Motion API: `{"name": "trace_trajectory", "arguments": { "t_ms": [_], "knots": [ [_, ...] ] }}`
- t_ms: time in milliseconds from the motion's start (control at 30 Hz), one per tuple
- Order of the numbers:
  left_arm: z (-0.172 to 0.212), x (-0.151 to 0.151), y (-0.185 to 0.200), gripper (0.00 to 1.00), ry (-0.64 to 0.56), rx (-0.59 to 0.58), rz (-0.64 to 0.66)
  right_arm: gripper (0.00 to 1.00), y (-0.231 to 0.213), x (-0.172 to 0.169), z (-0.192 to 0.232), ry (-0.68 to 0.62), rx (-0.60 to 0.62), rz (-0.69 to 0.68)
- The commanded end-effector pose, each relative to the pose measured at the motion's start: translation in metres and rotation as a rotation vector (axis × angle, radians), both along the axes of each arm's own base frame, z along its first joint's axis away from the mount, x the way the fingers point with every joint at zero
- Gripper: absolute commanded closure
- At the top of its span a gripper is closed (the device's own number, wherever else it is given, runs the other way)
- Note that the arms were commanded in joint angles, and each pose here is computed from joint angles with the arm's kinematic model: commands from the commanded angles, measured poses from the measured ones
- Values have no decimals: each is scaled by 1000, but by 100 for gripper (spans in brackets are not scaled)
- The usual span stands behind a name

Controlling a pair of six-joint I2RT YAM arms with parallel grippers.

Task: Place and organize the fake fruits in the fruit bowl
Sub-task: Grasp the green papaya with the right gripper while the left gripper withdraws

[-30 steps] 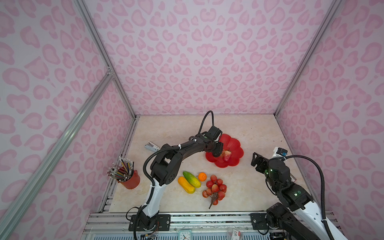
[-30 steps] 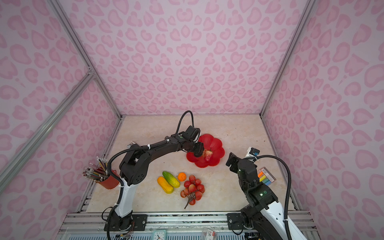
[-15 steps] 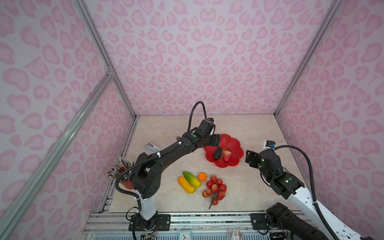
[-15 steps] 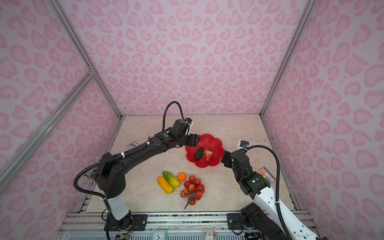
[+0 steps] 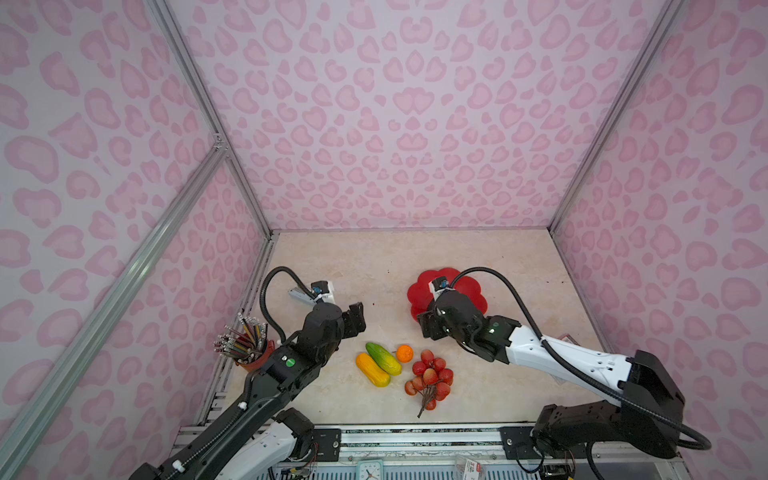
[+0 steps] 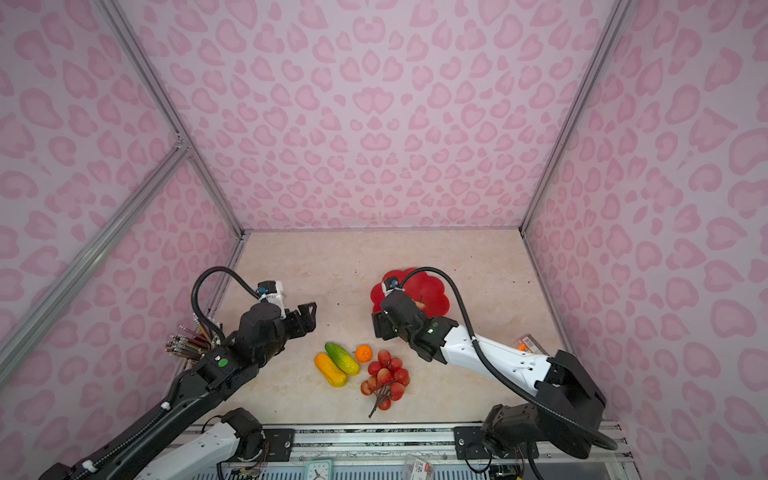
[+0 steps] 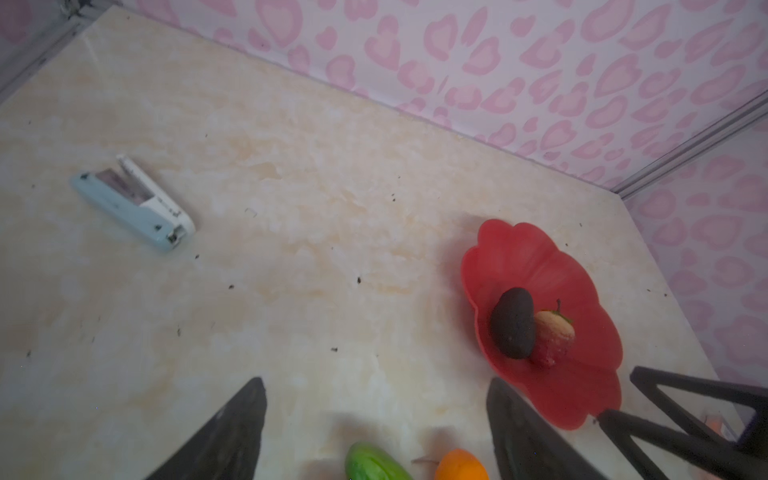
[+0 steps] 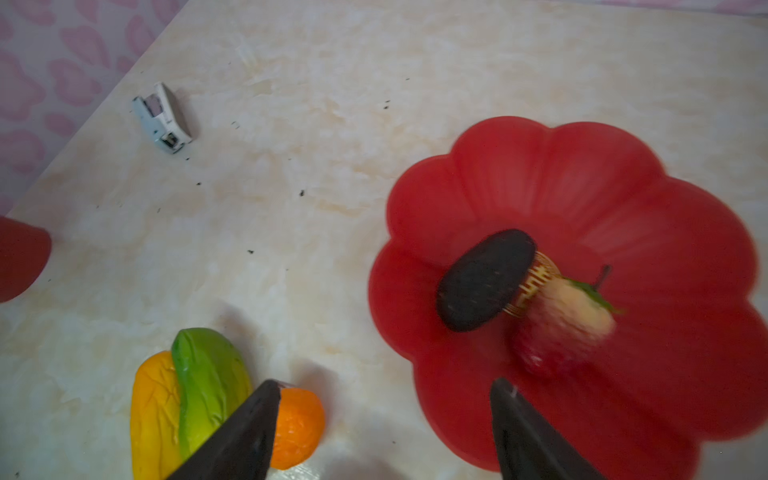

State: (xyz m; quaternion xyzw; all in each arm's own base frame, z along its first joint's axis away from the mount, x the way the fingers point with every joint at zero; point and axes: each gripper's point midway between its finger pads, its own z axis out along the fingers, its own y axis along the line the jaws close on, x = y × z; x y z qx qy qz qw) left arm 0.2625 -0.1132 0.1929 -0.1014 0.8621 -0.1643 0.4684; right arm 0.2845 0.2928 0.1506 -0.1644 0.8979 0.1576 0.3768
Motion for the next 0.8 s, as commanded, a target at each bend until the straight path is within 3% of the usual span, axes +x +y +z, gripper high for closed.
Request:
{"name": "trace_trajectory", "arguments": {
  "t_ms": [0,167,467,600,733,767],
  "knots": [
    [-35,-23,24,16,88,-34,104,23,42,-17,-24,77,-38,148],
    [-65,-48,38,16,160,-55,129,26,88,-35,-63,161,-74,237],
    [-106,-72,32,16,286,-136,111,30,113,-49,-113,241,-144,261],
    [-108,-74,33,16,291,-140,110,39,117,-46,-118,242,-151,250],
    [-107,-76,33,16,295,-135,106,40,126,-44,-118,249,-147,264],
    [-108,-76,32,16,299,-139,103,45,129,-45,-119,253,-141,272]
  ]
}}
